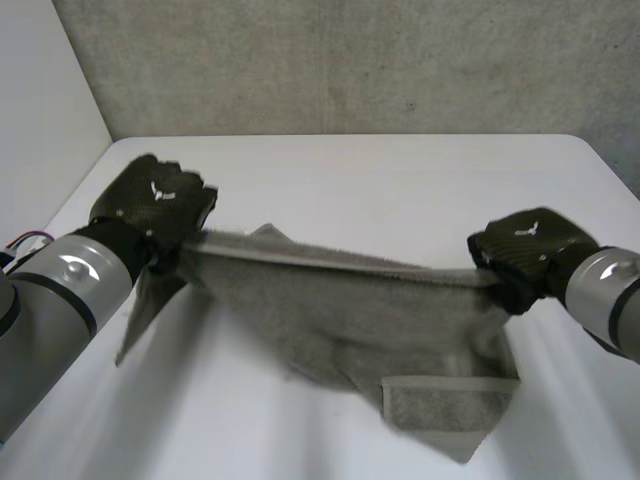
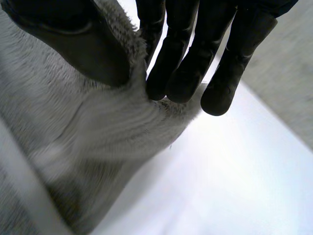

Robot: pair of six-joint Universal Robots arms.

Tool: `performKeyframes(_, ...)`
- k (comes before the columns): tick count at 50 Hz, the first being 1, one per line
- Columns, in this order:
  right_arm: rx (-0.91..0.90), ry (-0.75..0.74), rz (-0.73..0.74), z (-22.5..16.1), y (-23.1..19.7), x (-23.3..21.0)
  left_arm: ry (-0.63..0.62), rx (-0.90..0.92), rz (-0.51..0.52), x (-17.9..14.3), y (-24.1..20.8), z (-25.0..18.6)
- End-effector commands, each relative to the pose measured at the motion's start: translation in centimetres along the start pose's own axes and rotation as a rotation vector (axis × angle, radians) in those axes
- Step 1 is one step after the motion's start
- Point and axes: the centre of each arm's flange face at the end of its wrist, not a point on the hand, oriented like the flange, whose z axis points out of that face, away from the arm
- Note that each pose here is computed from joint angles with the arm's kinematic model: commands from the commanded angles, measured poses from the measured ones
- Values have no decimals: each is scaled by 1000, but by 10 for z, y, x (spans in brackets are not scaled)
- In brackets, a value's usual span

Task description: Fold the towel.

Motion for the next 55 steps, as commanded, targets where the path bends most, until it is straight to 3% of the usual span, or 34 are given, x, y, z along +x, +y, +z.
performKeyframes(1, -55, -69, -63, 41, 1, -7, 57, -118, 58, 6, 25, 37)
performKeyframes(7, 56, -3, -78, 76, -27, 5, 52, -106, 53, 5, 27, 82)
performKeyframes(10, 213, 115, -61, 91, -64, 27, -9, -24, 58, -9, 12, 116)
performKeyframes(12, 452, 269, -17, 92, -114, 56, -151, 141, 61, -40, -26, 143)
performKeyframes(15, 586, 345, 7, 86, -139, 71, -237, 249, 45, -60, -49, 150)
performKeyframes(17, 813, 475, 50, 67, -178, 95, -383, 466, -46, -98, -91, 149)
performKeyframes(18, 814, 476, 50, 67, -178, 95, -384, 467, -47, -98, -91, 149)
performKeyframes(20, 953, 553, 66, 45, -199, 106, -421, 618, -163, -118, -117, 138)
performKeyframes(22, 970, 563, 62, 40, -201, 106, -412, 642, -211, -122, -121, 132)
performKeyframes(25, 906, 525, 62, 43, -188, 97, -363, 589, -264, -114, -111, 129)
performKeyframes(33, 603, 311, 37, 73, -107, 40, -193, 231, -290, -54, -15, 125)
performKeyframes(36, 552, 267, 22, 79, -89, 29, -157, 177, -291, -41, 1, 123)
performKeyframes(44, 258, 94, -14, 112, 9, -20, 93, -56, -173, 35, 80, 105)
performKeyframes(49, 195, 60, -5, 107, 30, -30, 166, -135, -82, 58, 106, 97)
performKeyframes(55, 222, 45, 0, 83, 25, -31, 177, -143, -41, 62, 111, 92)
